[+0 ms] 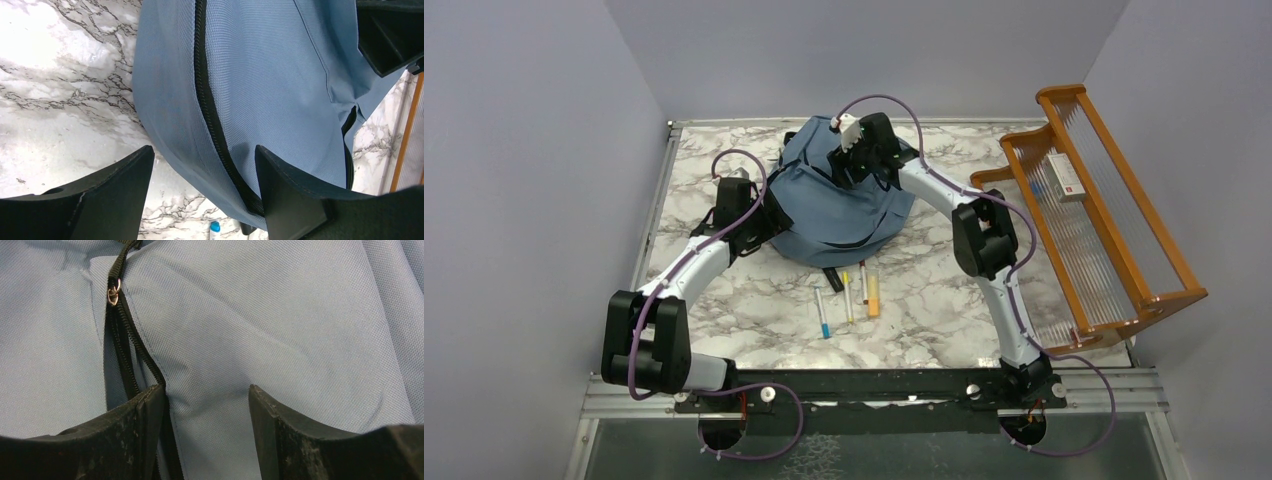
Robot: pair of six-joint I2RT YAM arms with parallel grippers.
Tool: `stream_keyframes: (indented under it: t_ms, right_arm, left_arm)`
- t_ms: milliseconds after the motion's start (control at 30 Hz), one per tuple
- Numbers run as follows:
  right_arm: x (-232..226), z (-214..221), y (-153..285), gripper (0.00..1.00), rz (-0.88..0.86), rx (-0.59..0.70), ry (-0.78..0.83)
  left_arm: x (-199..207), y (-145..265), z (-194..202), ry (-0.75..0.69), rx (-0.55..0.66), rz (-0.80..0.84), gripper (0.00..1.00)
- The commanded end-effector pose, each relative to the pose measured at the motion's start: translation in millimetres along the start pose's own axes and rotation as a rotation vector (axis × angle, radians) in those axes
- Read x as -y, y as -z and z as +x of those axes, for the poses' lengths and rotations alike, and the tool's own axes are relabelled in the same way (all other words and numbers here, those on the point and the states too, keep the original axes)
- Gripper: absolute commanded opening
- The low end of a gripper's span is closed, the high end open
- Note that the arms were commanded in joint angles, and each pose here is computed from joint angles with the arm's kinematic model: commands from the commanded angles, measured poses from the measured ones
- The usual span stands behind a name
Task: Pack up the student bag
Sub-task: Unzip the student bag at the center of the board.
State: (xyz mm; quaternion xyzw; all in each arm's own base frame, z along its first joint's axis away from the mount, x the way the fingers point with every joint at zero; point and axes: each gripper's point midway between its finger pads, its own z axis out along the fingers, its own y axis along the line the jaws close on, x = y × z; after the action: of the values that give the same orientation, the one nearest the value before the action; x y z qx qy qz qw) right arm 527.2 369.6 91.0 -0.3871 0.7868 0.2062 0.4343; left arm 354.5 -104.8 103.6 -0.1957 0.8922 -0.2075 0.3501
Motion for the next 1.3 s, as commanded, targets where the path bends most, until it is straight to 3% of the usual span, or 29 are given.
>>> stream_keyframes:
  t_ms: [0,100,300,467,667,1000,1267]
  right_arm:
    - [4,16,-9,0.66,0.033,-0.053,0.006]
    - [6,11,-7,0.61,0.059,-0.043,0.018]
    - [18,-14,4,0.21,0.146,0.028,0.012]
    - [22,-48,24,0.02,0.187,0.126,0.007]
    - [22,-91,52,0.0,0.207,0.231,0.002]
    - [20,-146,97,0.0,0.225,0.356,-0.003]
    - [31,-175,126,0.0,0.293,0.393,0.006]
  left_arm:
    - [4,-3,3,-0.009,-0.009,0.026,0.74]
    - [4,-3,4,-0.009,-0.011,0.026,0.74]
    - [4,-2,4,-0.015,-0.011,0.028,0.74]
    - [5,-1,6,-0.017,-0.017,0.038,0.68]
    - [7,-4,8,-0.023,-0.031,0.056,0.5]
    - [25,-11,0,-0.052,-0.04,0.126,0.0]
    - [85,2,-44,-0.045,-0.003,0.299,0.0]
